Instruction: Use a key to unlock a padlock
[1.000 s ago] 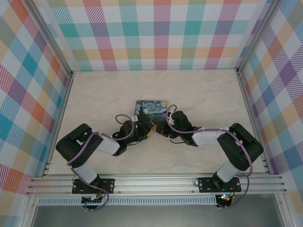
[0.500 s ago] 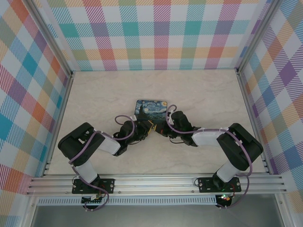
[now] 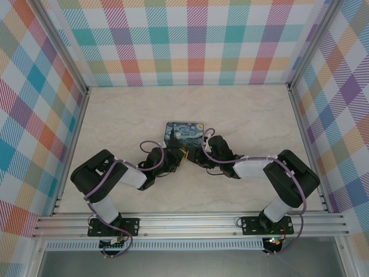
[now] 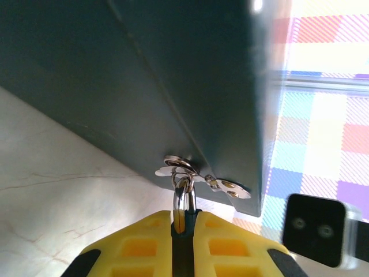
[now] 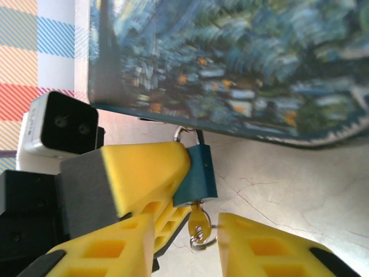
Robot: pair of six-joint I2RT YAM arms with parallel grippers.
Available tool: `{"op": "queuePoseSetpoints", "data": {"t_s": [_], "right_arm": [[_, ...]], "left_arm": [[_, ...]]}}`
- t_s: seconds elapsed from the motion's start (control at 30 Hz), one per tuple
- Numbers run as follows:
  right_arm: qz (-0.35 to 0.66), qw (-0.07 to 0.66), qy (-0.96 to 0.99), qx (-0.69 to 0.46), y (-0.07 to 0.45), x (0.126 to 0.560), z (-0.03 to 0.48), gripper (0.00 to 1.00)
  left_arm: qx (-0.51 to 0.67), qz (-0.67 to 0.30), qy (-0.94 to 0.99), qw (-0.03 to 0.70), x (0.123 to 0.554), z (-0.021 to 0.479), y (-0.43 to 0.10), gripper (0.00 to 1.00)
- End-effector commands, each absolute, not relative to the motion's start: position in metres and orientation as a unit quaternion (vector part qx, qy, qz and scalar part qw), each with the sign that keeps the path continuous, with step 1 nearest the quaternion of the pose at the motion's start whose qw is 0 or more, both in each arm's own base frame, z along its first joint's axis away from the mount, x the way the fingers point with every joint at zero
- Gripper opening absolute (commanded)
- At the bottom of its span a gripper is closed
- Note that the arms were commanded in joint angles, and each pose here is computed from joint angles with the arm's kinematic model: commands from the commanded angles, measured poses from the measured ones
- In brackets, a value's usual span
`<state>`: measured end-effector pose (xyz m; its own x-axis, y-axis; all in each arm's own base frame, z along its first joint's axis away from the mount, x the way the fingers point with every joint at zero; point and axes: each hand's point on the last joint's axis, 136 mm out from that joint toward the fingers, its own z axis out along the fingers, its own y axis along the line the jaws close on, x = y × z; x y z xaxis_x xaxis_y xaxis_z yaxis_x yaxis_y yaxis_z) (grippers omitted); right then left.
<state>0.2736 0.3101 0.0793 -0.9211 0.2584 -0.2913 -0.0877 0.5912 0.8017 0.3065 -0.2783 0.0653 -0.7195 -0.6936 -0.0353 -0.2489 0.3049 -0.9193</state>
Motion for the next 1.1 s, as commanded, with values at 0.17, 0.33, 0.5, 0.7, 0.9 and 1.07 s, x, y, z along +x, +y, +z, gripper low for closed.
{"op": "queuePoseSetpoints", "data": {"t_s": [0.17, 0.33, 0.5, 0.7, 0.9, 1.07], "right_arm": [[0.349, 0.275, 0.894, -0.061, 0.271, 0.27, 0.112, 0.58], [0.264, 0.365, 0.868, -0.207, 0.258, 0.274, 0.137, 0.6], [0.156, 0.457, 0.796, -0.365, 0.259, 0.27, 0.153, 0.6], [0.0, 0.507, 0.702, -0.5, 0.27, 0.267, 0.153, 0.6], [-0.09, 0.534, 0.615, -0.573, 0.28, 0.27, 0.152, 0.62], [-0.119, 0.535, 0.58, -0.602, 0.286, 0.274, 0.153, 0.63]], "left_arm": [[-0.271, -0.53, 0.77, 0.229, 0.313, 0.102, -0.289, 0.0], [-0.269, -0.532, 0.772, 0.221, 0.314, 0.109, -0.288, 0.0], [-0.267, -0.535, 0.771, 0.218, 0.315, 0.121, -0.283, 0.0], [-0.271, -0.539, 0.768, 0.216, 0.318, 0.132, -0.276, 0.0], [-0.274, -0.546, 0.763, 0.21, 0.32, 0.139, -0.276, 0.0], [-0.274, -0.549, 0.762, 0.208, 0.321, 0.142, -0.278, 0.0]]}}
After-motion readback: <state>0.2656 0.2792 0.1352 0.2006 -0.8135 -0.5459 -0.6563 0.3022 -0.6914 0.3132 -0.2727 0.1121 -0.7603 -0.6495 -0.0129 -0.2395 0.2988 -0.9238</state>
